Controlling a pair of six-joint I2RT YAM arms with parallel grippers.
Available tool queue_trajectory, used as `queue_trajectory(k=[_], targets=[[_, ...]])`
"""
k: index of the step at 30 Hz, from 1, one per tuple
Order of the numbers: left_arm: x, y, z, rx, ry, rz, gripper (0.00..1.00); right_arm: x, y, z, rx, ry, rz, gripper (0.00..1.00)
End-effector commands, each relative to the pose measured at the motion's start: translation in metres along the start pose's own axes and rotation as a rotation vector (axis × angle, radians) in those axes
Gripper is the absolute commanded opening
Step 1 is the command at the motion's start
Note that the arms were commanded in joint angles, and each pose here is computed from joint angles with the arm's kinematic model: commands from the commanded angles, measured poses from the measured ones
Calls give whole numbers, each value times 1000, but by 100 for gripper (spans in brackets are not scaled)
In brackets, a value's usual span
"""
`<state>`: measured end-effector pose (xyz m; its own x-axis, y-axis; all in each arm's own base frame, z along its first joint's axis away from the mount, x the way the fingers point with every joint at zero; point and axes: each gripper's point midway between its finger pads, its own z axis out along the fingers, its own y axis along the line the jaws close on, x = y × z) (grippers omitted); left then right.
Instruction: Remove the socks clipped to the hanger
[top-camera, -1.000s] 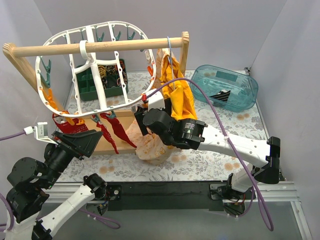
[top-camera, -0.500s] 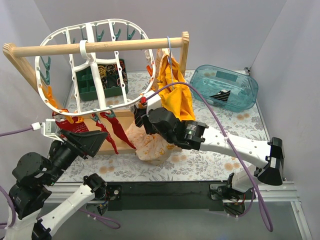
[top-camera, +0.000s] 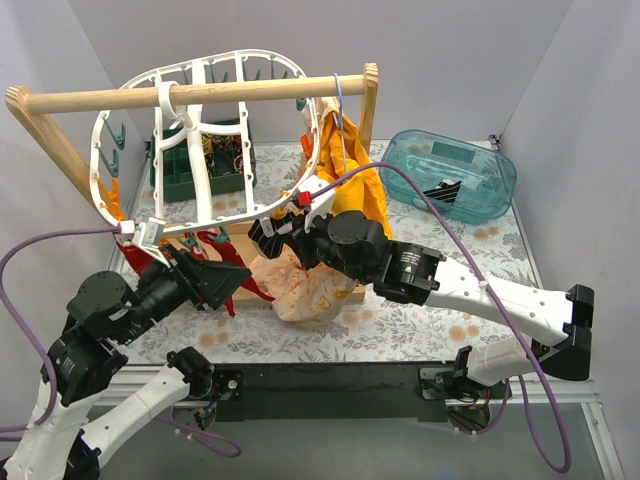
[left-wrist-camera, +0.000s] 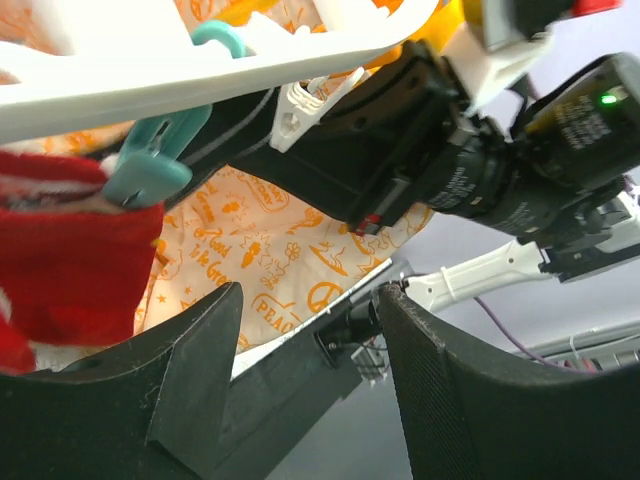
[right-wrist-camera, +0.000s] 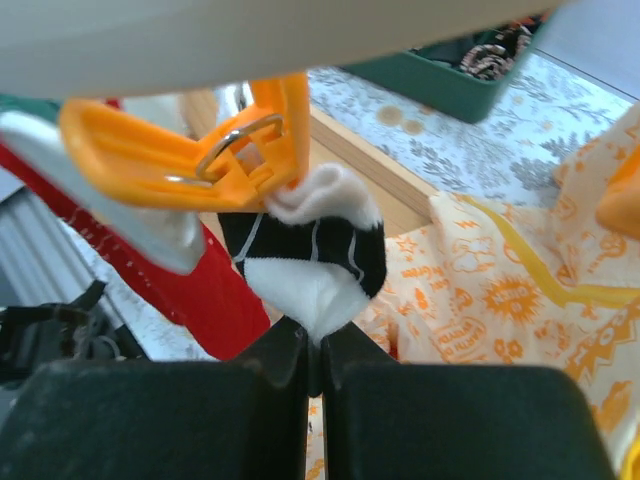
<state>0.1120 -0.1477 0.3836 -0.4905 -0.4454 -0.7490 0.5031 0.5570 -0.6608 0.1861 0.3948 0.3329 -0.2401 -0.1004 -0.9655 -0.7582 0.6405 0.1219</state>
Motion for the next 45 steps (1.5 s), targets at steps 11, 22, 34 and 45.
queue_trajectory(k=[11,22,34,45], targets=[[25,11,37,-14,118,-19,59,-49,62,-53,-395,-100,80,1],[34,-4,42,113,129,-50,60,-61,81,-66,-510,-110,113,1],[35,-14,29,174,123,-32,10,-66,82,-74,-518,-78,85,16],[38,-27,24,241,156,-31,0,-96,50,-69,-311,-83,48,74]])
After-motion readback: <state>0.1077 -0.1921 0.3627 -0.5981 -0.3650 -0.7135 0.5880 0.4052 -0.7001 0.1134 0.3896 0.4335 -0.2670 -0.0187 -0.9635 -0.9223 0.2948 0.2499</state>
